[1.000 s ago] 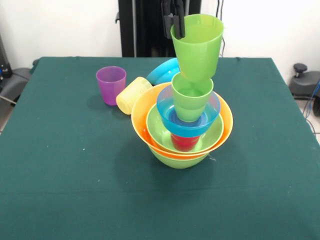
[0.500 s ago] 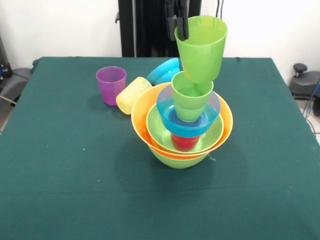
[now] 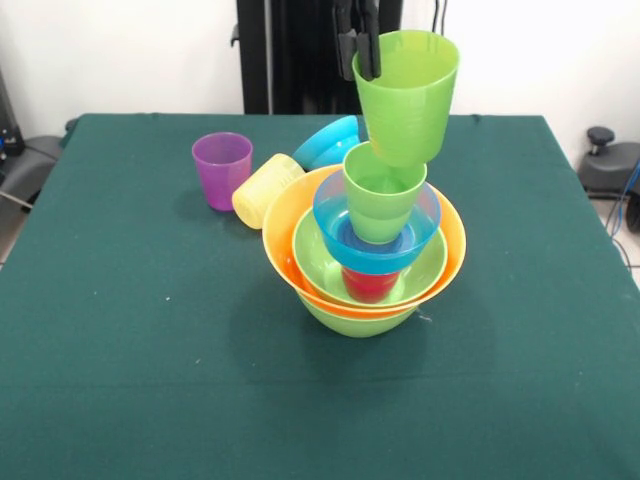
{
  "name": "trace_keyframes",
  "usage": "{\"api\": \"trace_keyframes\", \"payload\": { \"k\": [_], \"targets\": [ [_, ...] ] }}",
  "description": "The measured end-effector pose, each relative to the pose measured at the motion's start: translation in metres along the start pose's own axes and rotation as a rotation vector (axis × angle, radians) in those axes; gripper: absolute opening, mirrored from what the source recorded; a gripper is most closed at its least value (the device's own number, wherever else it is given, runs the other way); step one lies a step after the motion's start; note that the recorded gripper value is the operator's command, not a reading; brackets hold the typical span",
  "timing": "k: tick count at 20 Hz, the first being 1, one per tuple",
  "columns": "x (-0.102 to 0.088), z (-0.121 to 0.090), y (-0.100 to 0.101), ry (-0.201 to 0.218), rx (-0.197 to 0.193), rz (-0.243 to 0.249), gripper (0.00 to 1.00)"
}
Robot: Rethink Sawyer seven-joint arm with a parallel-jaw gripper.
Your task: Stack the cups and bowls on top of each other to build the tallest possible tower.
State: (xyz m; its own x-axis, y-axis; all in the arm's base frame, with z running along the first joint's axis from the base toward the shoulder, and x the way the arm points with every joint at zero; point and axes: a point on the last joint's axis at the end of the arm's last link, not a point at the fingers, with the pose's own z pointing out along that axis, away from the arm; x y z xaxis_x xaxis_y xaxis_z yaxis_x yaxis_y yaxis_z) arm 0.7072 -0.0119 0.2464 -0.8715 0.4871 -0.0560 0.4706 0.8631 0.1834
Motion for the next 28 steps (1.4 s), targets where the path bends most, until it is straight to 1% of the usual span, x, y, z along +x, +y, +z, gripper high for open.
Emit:
{"api": "trace_keyframes", "payload": {
  "k": [5,11,18,28],
  "targets": [
    [-0.009,-0.004,0.0,-0.017,-0.009,0.005,0.0],
    [-0.018,-0.001,-0.002,-0.018,-0.023,-0.005,0.0],
    [-0.022,0.001,-0.005,-0.015,-0.03,-0.036,0.0],
    [-0.023,0.002,-0.008,-0.018,-0.025,-0.049,0.0]
  ]
}}
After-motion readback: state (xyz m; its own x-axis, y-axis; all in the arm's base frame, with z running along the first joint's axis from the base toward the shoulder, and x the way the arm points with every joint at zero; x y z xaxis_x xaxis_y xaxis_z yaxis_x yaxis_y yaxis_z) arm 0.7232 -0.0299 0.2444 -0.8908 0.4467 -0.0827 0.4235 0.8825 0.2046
